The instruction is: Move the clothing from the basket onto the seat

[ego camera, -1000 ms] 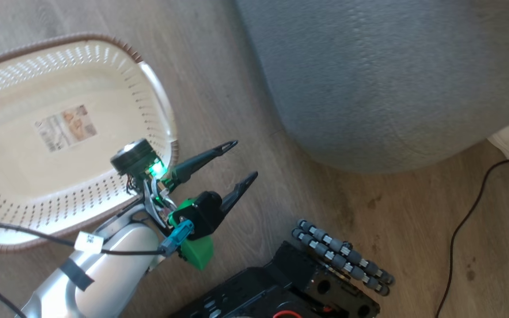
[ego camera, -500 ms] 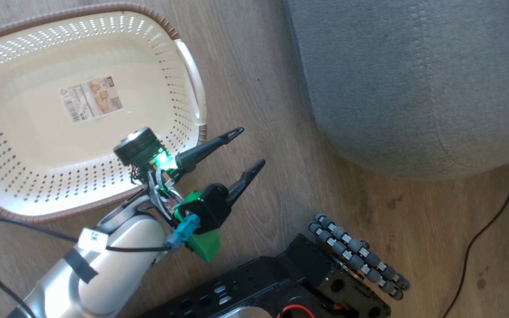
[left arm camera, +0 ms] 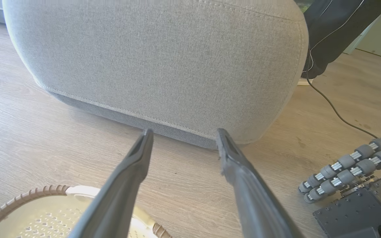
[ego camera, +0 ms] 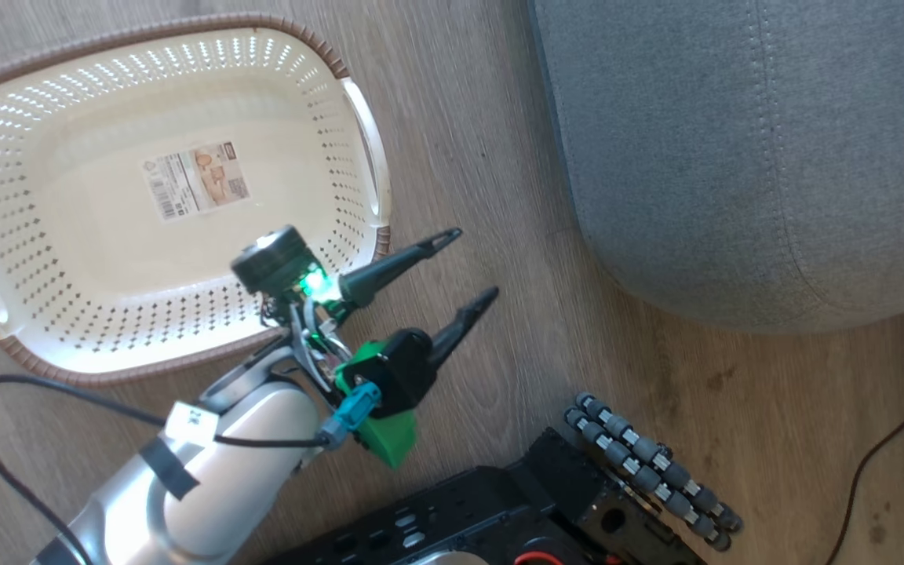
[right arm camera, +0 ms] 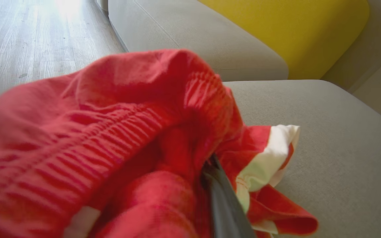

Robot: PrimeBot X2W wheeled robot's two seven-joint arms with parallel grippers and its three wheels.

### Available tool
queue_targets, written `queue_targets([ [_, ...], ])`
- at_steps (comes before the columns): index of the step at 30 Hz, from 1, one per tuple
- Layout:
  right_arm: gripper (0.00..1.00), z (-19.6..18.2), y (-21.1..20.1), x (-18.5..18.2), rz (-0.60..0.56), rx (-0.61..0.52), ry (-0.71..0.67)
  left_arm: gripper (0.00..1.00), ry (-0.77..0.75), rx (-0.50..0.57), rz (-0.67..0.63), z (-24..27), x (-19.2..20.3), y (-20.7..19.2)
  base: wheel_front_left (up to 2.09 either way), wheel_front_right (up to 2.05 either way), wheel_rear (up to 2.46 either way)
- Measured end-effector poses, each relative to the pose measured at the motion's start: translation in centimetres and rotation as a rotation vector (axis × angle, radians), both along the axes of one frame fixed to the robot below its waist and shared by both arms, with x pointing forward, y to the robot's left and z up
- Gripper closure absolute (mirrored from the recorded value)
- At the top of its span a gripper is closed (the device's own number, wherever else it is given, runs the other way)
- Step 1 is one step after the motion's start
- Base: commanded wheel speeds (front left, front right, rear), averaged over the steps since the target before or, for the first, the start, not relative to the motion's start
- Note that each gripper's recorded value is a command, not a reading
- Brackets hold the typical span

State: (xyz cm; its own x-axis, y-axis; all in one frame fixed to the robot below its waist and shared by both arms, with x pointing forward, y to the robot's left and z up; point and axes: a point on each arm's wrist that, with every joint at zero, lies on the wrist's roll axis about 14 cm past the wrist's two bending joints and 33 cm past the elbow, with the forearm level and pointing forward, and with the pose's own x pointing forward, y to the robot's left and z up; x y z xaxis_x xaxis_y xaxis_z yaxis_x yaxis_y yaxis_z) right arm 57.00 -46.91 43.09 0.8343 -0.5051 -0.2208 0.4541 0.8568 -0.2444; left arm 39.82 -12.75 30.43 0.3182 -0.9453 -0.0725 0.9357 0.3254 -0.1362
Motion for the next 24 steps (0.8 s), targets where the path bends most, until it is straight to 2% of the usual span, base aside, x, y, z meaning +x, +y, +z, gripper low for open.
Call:
queue_targets([
  [1, 0.0, 0.2, 0.1, 0.1, 0.002, 0.004, -0.005, 0.0, -0.005, -0.003, -0.004, 0.3, -0.1, -0.1, 0.0, 0.0, 0.0],
  [5, 0.0, 0.3, 0.5, -0.5, 0.0, 0.039, 0.008, 0.0, -0.015, -0.018, 0.005, 1.8, 0.0, -0.5, 0.0, 0.0, 0.0],
  [10, 0.0, 2.5, 0.7, -0.9, 0.019, 0.027, -0.002, 0.0, -0.058, -0.013, 0.001, 3.4, 0.1, -0.6, 0.0, 0.0, 0.0],
  [24, 0.0, 11.9, -0.6, -5.1, 0.018, 0.004, -0.071, 0.0, -0.174, -0.066, 0.039, 11.8, -0.8, -1.5, 0.0, 0.0, 0.0],
])
